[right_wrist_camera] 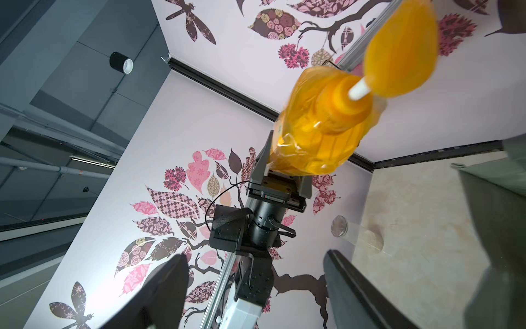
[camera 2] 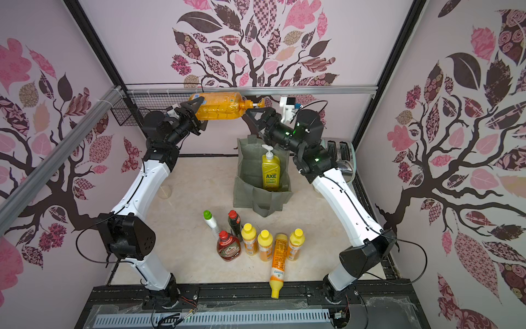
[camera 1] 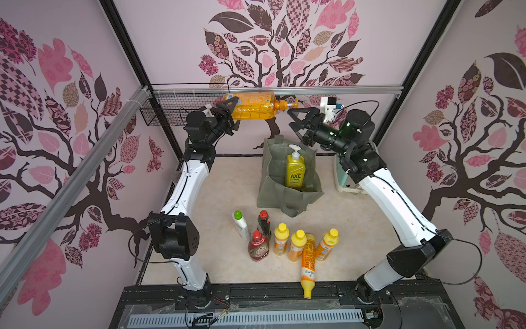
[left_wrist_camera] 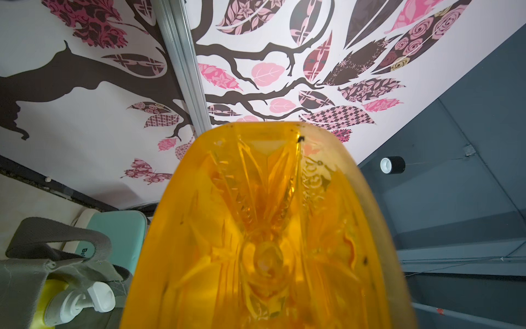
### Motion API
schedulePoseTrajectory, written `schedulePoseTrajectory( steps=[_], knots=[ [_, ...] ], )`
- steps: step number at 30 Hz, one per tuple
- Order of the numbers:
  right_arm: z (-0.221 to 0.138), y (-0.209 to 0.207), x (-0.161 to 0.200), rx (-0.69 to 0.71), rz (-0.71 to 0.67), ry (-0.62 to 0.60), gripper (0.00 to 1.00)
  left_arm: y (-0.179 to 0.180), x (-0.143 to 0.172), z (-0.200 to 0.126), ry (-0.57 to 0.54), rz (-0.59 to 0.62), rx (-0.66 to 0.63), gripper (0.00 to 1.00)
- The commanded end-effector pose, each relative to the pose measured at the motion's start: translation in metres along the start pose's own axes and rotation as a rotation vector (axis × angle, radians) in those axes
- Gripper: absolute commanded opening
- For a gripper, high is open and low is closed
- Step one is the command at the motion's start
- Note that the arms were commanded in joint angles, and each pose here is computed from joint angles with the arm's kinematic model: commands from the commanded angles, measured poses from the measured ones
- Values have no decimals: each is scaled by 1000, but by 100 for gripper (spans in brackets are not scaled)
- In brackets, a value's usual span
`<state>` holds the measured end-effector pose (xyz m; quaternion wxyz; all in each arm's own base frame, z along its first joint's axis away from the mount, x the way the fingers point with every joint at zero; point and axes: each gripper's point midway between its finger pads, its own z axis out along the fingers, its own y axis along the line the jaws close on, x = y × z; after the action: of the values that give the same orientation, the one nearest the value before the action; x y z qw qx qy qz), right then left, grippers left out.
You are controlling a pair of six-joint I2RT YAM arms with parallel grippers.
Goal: Pack dish soap into the shopping bag
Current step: Pick up the bottle of dish soap from the shopping bag.
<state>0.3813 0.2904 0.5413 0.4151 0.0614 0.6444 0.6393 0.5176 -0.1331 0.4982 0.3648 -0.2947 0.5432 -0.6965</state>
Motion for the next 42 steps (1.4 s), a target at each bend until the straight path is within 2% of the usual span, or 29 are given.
schedulePoseTrajectory(
  steps=[1,5,14,17,19,24,28,36,39,42],
  knots=[
    [8,-16,-28,33,-27,-188,78,-112,28,-40,-19,112,314,0],
    [20,-19,-38,25,-35,-273,70,-104,38,-52,-28,90,309,0],
    [44,-21,-20,53,-17,-297,66,-121,41,-65,-56,84,342,0],
    [42,-23,-24,51,-34,-342,57,-121,43,-66,-46,76,347,0],
    [40,-20,-29,43,-50,-373,55,-118,46,-65,-28,74,337,0],
    [46,-17,-36,28,-70,-404,55,-104,50,-66,-14,59,314,0],
    [49,-24,-42,50,-70,-438,60,-102,51,-66,-10,44,314,0],
    [70,-34,-45,50,-58,-426,57,-105,57,-64,16,31,326,0],
    [72,-42,-46,63,-39,-421,62,-104,55,-66,2,25,326,0],
    [69,-49,-48,79,-33,-433,63,-106,52,-66,0,22,331,0]
  ],
)
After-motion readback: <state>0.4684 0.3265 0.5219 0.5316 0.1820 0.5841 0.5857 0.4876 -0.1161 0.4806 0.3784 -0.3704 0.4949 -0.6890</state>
